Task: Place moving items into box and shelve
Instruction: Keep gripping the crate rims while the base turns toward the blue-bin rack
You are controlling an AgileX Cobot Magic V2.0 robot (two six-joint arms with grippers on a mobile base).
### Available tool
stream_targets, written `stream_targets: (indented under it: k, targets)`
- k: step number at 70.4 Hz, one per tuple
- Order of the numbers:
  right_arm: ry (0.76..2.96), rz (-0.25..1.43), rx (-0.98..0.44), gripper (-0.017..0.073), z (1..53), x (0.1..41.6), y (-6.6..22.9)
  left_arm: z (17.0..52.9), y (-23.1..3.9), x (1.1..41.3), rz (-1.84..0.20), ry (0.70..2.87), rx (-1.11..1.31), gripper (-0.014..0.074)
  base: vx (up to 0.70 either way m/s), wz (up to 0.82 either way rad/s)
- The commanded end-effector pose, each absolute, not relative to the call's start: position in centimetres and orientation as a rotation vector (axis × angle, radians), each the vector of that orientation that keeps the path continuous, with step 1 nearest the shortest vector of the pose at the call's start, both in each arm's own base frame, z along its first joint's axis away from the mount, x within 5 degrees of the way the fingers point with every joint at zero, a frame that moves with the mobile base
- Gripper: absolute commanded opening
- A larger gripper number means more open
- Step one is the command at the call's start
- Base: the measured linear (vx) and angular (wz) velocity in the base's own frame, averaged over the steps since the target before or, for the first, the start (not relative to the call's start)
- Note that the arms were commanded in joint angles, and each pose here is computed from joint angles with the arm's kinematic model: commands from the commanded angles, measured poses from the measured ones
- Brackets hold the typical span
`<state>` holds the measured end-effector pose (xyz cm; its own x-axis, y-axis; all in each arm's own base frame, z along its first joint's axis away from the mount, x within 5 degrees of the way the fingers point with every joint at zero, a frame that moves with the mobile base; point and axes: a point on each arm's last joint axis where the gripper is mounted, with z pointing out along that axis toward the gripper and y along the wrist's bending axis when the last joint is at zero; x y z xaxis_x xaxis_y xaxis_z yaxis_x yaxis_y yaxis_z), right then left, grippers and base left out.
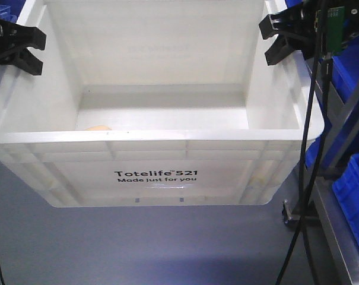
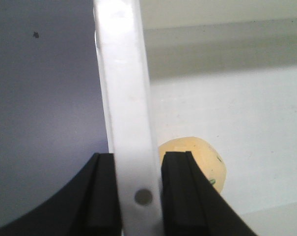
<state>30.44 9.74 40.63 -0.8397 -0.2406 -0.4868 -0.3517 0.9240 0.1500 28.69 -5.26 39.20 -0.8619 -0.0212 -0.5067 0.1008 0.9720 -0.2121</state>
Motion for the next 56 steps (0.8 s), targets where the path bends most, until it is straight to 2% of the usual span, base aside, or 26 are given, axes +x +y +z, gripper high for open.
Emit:
stream_targets:
  k: [1, 27, 56]
  targets:
    - [2.471, 0.428, -0.469, -0.0012, 43.82, 28.55, 10.13, 42.54, -5.75, 28.03, -0.400, 2.392, 0.054, -0.0017, 0.50, 0.11]
    - [2.471, 0.428, -0.469, -0.0012, 43.82, 28.55, 10.13, 42.54, -5.74, 28.03, -0.398, 2.392, 0.054, -0.0017, 0.50, 0.06]
    - [2.471, 0.429, -0.469, -0.0012, 43.82, 28.54, 10.13, 42.54, -5.74, 28.03, -0.398, 2.392, 0.054, -0.0017, 0.48, -0.09]
